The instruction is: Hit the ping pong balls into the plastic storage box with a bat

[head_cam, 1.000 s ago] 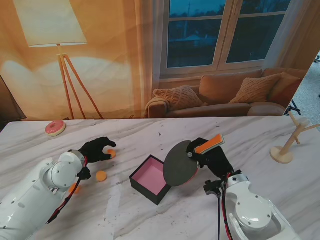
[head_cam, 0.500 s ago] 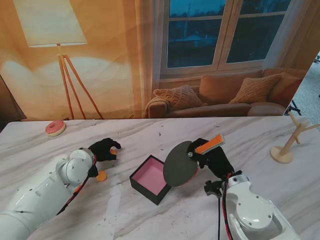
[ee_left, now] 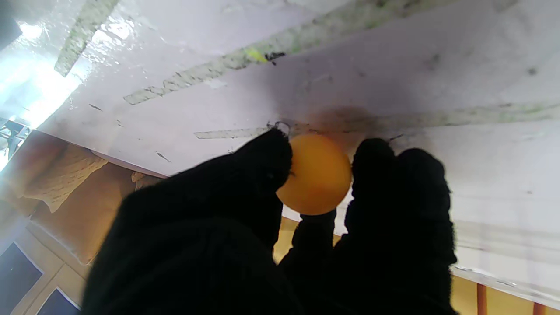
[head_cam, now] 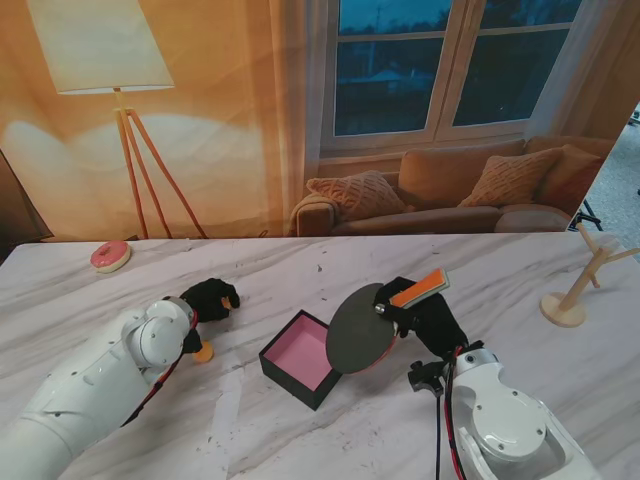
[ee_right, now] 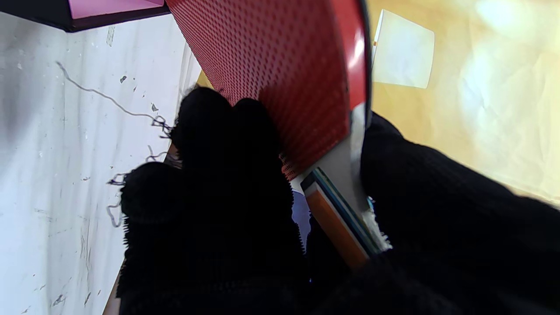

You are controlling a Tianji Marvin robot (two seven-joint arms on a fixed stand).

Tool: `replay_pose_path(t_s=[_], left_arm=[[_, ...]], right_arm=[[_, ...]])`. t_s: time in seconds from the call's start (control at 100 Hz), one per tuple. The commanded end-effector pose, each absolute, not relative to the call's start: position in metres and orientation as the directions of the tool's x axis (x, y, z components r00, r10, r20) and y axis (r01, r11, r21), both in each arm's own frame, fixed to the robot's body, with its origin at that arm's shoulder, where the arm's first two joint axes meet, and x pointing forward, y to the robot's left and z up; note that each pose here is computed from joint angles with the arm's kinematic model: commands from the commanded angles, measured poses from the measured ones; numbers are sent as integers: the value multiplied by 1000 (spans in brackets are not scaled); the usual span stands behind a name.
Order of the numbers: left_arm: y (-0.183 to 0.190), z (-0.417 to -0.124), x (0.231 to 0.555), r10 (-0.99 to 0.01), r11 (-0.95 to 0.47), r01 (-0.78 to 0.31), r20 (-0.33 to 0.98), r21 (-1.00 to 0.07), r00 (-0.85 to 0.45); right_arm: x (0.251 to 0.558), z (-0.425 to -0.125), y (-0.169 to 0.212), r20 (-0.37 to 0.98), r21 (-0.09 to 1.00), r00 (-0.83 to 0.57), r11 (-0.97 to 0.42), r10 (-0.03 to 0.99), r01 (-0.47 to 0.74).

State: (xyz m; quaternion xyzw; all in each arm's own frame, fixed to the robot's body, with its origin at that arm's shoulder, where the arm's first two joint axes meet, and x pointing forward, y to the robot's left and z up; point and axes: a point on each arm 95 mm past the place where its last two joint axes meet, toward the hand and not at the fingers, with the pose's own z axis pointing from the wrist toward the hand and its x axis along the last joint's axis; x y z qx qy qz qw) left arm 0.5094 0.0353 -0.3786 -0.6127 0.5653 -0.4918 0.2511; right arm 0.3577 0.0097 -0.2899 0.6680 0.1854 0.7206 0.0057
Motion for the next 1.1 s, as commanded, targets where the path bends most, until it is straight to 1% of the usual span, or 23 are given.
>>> replay_pose_path(t_s=[0.0,0.26,0.62,0.83,1.09], left_arm=[[31,-381,509,-940,-226,-453,315,-863,-132],[31,-381,510,-938,-229,-427,315,-875,-142],[32,-363,504,-932,-246,-364,323,-898,-166],[29,-346,498,-915,-310,-345,376,-886,-144],[24,-308,488,-884,-347,-305,418,-887,-208]], right_arm=[[357,-289,13,963,269,-105,-929,250,255],[357,-290,14,962,270,-114,-929,249,252],[357,-290,16,962,270,-111,-929,249,254],[356,-291,17,963,269,-105,-929,249,254],[357,-293,17,961,276,-93,-929,261,248]])
